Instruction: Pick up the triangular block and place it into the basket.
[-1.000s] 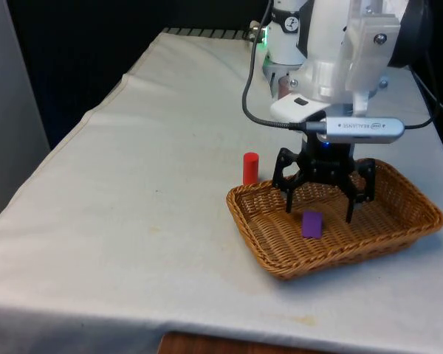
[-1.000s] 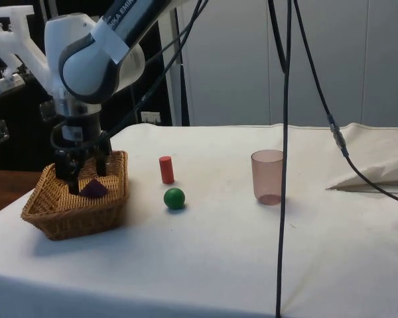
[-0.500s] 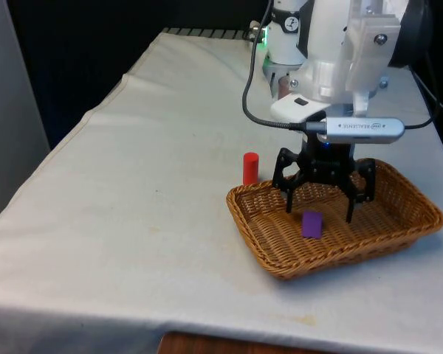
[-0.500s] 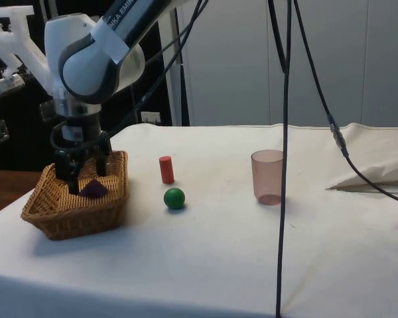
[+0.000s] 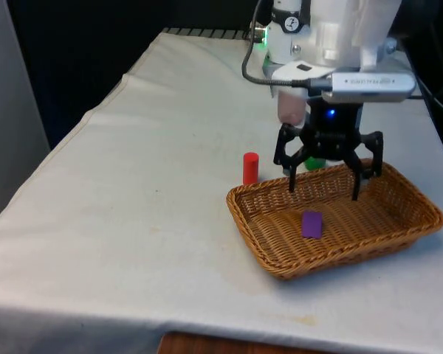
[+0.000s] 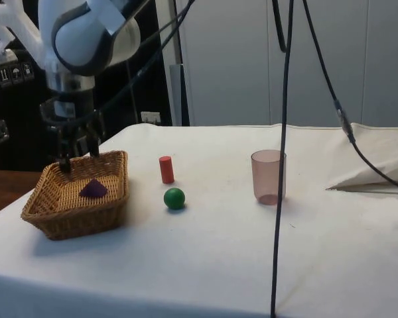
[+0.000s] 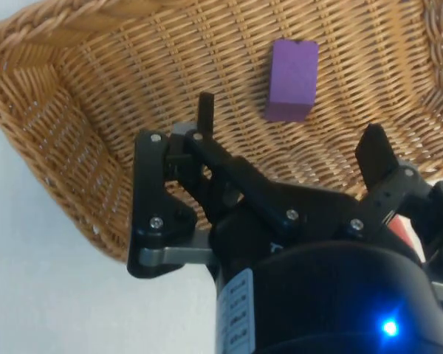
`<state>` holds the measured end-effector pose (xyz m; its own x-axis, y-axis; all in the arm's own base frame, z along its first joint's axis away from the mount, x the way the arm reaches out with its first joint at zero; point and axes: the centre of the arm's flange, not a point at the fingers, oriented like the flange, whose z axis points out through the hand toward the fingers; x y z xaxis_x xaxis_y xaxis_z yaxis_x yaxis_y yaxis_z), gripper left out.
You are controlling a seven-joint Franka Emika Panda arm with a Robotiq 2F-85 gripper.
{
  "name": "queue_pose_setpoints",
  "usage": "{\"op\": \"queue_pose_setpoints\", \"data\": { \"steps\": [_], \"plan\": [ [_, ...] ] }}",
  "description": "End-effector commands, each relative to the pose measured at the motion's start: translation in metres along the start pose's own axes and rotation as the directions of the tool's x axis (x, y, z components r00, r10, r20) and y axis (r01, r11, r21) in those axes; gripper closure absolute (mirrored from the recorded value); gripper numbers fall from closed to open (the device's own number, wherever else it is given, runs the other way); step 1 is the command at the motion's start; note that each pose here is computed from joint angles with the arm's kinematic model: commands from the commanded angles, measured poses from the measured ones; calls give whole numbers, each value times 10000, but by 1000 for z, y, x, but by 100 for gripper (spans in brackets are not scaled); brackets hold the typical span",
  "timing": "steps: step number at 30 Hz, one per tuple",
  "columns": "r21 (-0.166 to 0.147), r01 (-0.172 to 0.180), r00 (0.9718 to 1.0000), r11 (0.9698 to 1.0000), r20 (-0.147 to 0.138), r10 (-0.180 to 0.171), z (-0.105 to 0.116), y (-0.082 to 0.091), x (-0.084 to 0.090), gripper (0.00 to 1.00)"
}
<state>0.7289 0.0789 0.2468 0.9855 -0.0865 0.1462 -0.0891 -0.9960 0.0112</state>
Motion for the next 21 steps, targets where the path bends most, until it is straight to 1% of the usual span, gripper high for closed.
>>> {"op": "queue_pose_setpoints", "data": {
  "steps": [1, 6, 7, 8, 14, 15, 17, 21],
  "plan": [
    [-23, -1, 10000, 10000, -16, 1, -8, 0, -1, 0],
    [10, 10, 10000, 10000, 6, -10, -26, 0, -4, 0],
    [33, 25, 10000, 10000, 32, -25, -19, -1, -1, 0],
    [33, 16, 10000, 10000, -7, -16, -32, 0, -6, 0],
    [153, -32, 10000, 9999, -16, 32, -49, 4, -16, 0],
    [122, -8, 10000, 9999, 38, 7, -46, 3, -14, 0],
    [185, -36, 10000, 9998, -28, 36, -55, 5, -18, 0],
    [238, -57, 10000, 9997, -33, 57, -66, 7, -25, 0]
  ]
}}
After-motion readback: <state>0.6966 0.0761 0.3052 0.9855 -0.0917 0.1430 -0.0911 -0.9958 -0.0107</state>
